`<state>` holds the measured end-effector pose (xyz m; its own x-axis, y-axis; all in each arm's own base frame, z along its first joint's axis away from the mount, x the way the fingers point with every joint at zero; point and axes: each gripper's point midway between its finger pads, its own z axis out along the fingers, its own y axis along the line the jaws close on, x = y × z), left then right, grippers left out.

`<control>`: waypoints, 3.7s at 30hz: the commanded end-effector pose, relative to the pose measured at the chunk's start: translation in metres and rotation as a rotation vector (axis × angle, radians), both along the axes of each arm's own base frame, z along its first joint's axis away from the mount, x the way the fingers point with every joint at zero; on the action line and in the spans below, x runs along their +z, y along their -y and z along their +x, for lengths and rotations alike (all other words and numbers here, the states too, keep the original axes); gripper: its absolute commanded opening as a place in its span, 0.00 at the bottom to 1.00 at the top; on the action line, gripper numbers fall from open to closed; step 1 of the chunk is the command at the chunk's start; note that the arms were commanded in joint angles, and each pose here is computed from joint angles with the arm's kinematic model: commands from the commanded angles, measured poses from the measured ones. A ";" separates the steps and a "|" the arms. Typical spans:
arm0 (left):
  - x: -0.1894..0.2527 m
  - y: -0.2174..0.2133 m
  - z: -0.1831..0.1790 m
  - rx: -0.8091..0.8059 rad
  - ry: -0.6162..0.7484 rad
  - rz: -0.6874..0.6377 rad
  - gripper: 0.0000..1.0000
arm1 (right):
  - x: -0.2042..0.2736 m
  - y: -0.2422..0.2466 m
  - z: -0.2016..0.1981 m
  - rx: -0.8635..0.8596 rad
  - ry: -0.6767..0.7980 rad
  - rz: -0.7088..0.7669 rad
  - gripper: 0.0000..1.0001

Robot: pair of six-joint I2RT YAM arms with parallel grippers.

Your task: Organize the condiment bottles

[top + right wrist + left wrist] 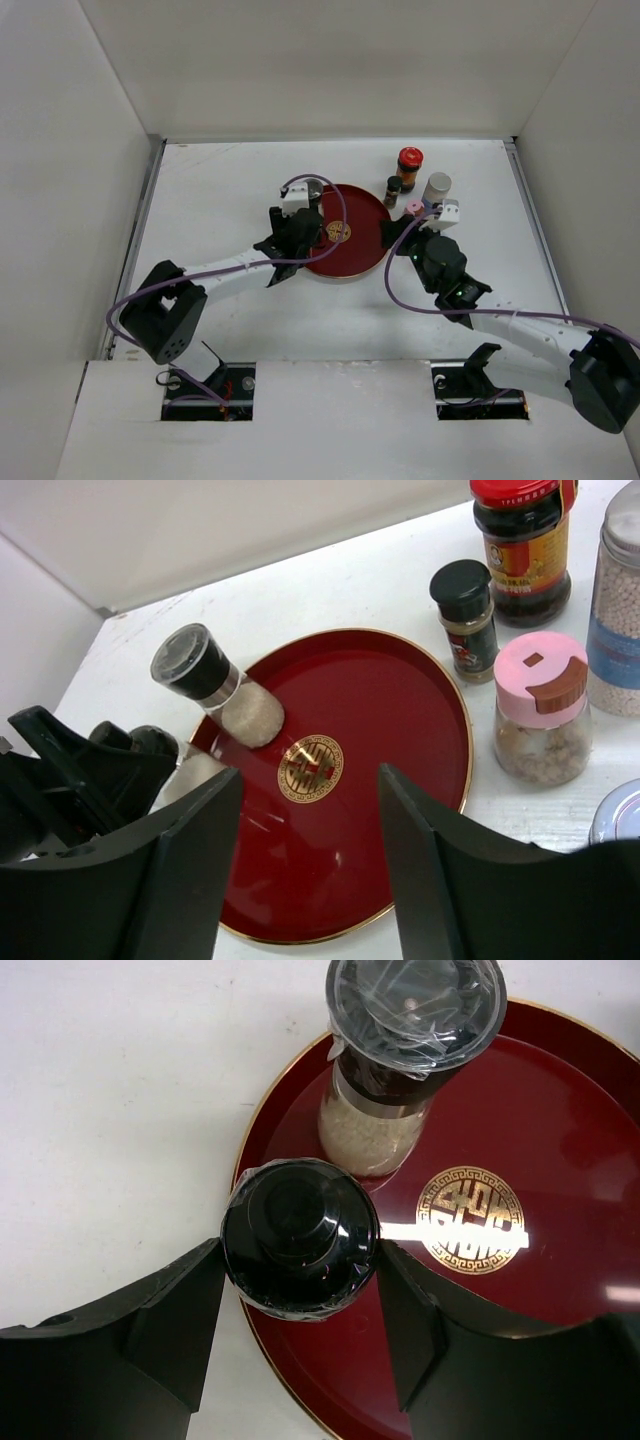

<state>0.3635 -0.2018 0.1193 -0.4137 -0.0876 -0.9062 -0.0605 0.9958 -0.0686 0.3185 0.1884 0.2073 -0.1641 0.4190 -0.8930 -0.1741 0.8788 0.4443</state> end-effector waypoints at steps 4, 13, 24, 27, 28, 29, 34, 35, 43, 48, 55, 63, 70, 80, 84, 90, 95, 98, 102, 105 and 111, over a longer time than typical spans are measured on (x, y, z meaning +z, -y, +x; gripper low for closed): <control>0.021 0.011 0.011 0.009 0.113 -0.101 0.58 | 0.010 0.005 0.006 -0.037 0.036 0.006 0.68; 0.080 0.009 -0.003 -0.041 0.270 -0.255 1.00 | 0.002 0.009 0.017 -0.078 -0.025 -0.076 0.15; 0.109 -0.068 -0.063 0.078 0.547 -0.539 0.69 | -0.016 0.063 0.066 -0.228 -0.230 -0.293 0.75; 0.091 -0.083 -0.069 0.123 0.531 -0.539 0.49 | -0.029 0.067 0.076 -0.236 -0.295 -0.338 0.80; 0.085 -0.088 -0.069 0.136 0.526 -0.535 0.48 | -0.031 0.068 0.081 -0.240 -0.305 -0.340 0.82; 0.079 -0.092 -0.071 0.145 0.522 -0.537 0.48 | -0.033 0.069 0.085 -0.242 -0.314 -0.344 0.82; 0.060 -0.101 -0.069 0.188 0.500 -0.563 0.52 | -0.041 0.071 0.098 -0.244 -0.361 -0.375 0.82; 0.058 -0.101 -0.069 0.186 0.494 -0.563 0.52 | -0.045 0.073 0.099 -0.253 -0.375 -0.381 0.82; 0.051 -0.100 -0.068 0.188 0.478 -0.575 0.57 | -0.070 0.078 0.110 -0.275 -0.439 -0.404 0.66; 0.049 -0.099 -0.068 0.188 0.473 -0.574 0.58 | -0.072 0.077 0.118 -0.294 -0.428 -0.403 0.48; 0.046 -0.100 -0.067 0.190 0.467 -0.570 0.61 | -0.005 0.075 0.106 -0.345 -0.263 -0.427 0.38; 0.046 -0.096 -0.065 0.183 0.461 -0.576 0.61 | 0.026 0.018 0.099 -0.180 -0.193 -0.366 0.39; 0.044 -0.100 -0.065 0.196 0.461 -0.572 0.61 | 0.022 -0.073 0.147 -0.010 -0.145 -0.303 0.40; 0.044 -0.103 -0.066 0.197 0.465 -0.576 0.62 | -0.025 -0.107 0.184 0.018 -0.202 -0.313 0.42; 0.041 -0.102 -0.065 0.199 0.458 -0.569 0.62 | -0.043 -0.113 0.181 0.030 -0.233 -0.318 0.46; 0.040 -0.102 -0.065 0.198 0.455 -0.567 0.63 | -0.032 -0.118 0.171 0.041 -0.216 -0.290 0.72; 0.040 -0.101 -0.064 0.195 0.452 -0.565 0.63 | 0.010 -0.101 0.156 0.030 -0.167 -0.250 0.74; 0.043 -0.101 -0.065 0.192 0.458 -0.572 0.63 | 0.016 -0.072 0.151 -0.013 -0.167 -0.247 0.73; 0.039 -0.101 -0.064 0.194 0.449 -0.564 0.63 | 0.009 -0.029 0.152 -0.088 -0.190 -0.246 0.59; 0.041 -0.098 -0.064 0.186 0.449 -0.569 0.63 | 0.001 0.005 0.157 -0.175 -0.210 -0.272 0.58; 0.041 -0.099 -0.063 0.187 0.448 -0.568 0.63 | -0.026 0.037 0.175 -0.231 -0.279 -0.335 0.76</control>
<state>0.2984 -0.1004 0.1468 0.0234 -0.5902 -0.8069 -0.1042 0.8013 -0.5891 0.4871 0.1538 0.1871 -0.3437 0.1936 -0.9189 0.1223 0.9794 0.1606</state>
